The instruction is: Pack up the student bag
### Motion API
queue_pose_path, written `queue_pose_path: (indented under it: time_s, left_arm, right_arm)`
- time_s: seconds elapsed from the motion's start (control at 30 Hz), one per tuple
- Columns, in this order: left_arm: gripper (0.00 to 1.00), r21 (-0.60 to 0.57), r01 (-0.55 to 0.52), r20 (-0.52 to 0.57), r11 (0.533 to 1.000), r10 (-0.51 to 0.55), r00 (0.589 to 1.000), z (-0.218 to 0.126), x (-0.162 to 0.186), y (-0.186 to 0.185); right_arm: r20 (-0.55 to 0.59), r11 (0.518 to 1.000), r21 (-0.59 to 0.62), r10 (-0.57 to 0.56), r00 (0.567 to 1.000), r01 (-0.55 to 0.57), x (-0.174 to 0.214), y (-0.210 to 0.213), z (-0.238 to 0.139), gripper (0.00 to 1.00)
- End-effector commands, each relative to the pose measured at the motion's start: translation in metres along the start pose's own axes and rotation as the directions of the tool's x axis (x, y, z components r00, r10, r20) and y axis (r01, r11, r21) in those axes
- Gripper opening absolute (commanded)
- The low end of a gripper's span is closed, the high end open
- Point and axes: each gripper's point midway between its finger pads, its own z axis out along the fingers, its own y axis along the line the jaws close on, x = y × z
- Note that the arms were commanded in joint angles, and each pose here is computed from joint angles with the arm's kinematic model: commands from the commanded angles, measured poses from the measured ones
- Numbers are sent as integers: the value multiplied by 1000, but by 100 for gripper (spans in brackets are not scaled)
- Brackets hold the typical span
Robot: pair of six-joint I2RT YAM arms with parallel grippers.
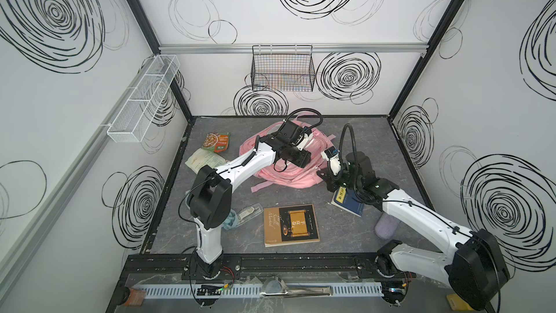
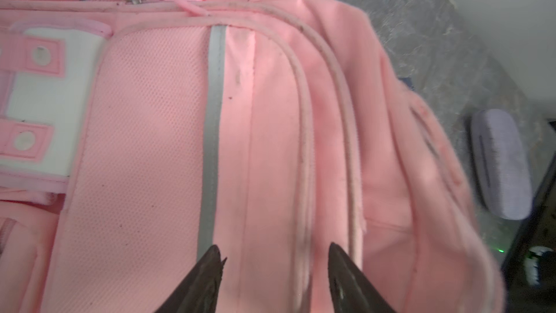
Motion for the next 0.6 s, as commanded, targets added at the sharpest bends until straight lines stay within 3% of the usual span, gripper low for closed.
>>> queue_pose_path:
  time_s: [0.0,0.1,0.17,0.27,0.4,0.57]
  left_arm:
    - [56,-87,-45,-10,995,44,999,6,-4,12]
    - [37,-113,-28,-17,993,27,999,13,-4,21]
    - [17,-119,-2,-11,993,1,1000,15,-5,28]
    - [0,-97,72,39,993,-68,997,10,-15,38]
    - [0,-30,196,172,980,-189,967,-10,-45,51]
    - [0,58,285,328,957,-288,899,-40,-92,52]
  right_arm:
    - [119,998,-22,-51,992,54,-40,9,-14,0]
    - [121,998,-15,-52,991,54,-41,8,-14,0]
    - [121,998,-3,-54,991,55,-42,6,-15,0]
    - [121,998,2,-57,991,57,-44,5,-16,0]
    - [116,998,-35,-54,992,58,-41,13,-14,0]
    - [102,994,-97,-35,994,45,-30,40,0,0]
